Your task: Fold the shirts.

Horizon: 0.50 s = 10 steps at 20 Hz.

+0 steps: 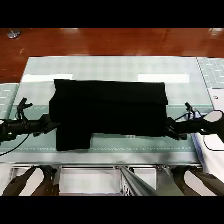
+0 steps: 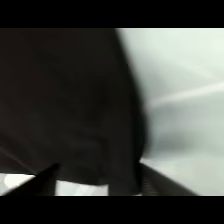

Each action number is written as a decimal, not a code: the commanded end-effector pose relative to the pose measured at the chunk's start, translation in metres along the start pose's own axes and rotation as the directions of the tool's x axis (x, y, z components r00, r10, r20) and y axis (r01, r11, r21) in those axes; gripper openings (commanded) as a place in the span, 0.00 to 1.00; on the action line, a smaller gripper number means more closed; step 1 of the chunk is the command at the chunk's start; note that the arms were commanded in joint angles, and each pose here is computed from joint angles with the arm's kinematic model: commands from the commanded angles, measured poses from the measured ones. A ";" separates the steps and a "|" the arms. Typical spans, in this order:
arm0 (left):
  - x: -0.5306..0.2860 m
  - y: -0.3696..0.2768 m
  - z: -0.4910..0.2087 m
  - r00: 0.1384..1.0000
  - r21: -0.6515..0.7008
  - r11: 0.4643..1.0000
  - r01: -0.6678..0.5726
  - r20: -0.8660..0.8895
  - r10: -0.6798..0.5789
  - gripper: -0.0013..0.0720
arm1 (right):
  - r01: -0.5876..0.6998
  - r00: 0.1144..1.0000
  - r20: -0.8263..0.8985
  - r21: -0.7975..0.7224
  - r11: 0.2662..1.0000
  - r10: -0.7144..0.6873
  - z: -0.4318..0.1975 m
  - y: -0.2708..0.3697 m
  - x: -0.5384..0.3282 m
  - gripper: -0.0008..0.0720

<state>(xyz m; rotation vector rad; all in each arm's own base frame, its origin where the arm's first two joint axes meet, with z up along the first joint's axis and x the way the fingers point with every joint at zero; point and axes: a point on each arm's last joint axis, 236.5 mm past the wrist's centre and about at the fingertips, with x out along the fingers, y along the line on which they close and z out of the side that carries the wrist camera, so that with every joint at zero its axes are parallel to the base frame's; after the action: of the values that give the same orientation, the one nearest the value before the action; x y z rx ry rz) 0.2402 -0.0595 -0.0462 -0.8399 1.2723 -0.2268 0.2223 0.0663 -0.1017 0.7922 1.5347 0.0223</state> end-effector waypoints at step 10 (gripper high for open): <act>-0.050 -0.046 0.123 0.965 0.116 0.993 -0.028 0.262 -0.003 0.05 | -0.107 0.960 0.232 -0.221 0.969 0.159 0.120 0.089 -0.074 0.04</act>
<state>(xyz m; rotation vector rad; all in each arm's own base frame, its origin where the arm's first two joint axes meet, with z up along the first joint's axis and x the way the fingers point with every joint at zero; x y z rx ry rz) 0.3121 -0.0175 0.0158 -0.7700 1.0657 -0.1862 0.3130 0.0542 -0.0419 0.7338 1.3446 0.1640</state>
